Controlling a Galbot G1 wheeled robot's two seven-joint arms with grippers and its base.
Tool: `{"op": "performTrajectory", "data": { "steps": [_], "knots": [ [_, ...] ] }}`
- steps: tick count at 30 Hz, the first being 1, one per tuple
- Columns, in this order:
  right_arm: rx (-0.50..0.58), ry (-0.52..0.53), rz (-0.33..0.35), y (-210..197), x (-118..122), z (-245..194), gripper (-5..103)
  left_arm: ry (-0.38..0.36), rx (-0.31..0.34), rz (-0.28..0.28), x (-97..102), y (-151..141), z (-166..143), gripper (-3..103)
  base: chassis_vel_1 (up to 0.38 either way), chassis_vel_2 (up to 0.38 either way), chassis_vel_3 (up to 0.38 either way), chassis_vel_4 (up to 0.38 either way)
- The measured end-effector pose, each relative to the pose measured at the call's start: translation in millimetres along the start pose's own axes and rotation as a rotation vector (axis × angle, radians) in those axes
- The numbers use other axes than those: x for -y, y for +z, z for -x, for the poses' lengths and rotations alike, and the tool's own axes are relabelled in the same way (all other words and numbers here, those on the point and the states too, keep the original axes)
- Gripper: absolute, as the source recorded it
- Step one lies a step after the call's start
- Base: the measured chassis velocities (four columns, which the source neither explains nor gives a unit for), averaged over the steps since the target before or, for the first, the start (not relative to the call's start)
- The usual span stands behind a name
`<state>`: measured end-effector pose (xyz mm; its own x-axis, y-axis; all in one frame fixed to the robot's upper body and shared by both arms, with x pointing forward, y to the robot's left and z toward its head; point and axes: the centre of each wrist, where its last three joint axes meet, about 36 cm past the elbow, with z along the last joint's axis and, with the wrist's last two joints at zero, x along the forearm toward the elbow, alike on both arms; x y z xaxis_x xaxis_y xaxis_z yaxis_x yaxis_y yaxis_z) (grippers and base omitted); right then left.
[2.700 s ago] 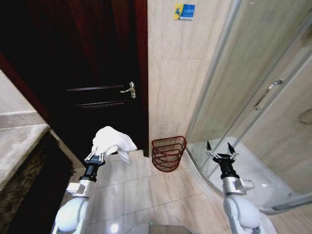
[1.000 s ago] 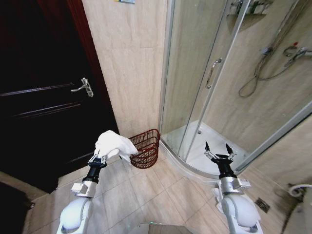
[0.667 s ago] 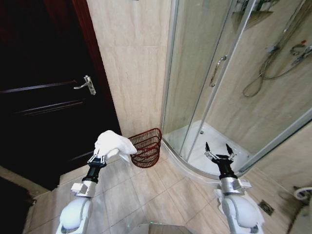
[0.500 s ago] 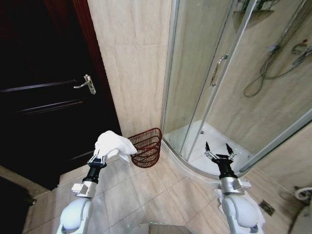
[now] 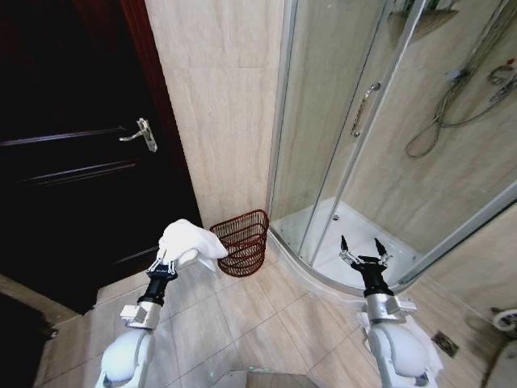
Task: Discard the used towel into the hamper.
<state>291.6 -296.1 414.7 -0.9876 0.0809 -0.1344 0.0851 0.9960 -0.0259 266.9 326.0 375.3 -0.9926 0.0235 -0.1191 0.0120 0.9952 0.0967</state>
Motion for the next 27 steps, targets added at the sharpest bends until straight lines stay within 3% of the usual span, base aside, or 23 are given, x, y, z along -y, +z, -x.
{"op": "performTrajectory", "data": {
  "steps": [9,25,27],
  "knots": [
    [-0.005,0.007,0.001,2.1,2.4,-1.2,100,-0.026,0.016,0.017,-0.9,6.4,8.3,6,0.000,0.000,0.000,0.000],
    [-0.009,0.002,-0.005,3.9,2.1,-0.7,100,0.045,0.003,0.026,0.3,16.4,12.0,6,-0.063,0.064,0.062,-0.069],
    [-0.010,0.000,-0.004,4.2,1.5,-0.7,100,0.086,0.002,0.035,-1.8,16.7,13.2,6,-0.116,0.125,0.106,-0.096]
  ]
}}
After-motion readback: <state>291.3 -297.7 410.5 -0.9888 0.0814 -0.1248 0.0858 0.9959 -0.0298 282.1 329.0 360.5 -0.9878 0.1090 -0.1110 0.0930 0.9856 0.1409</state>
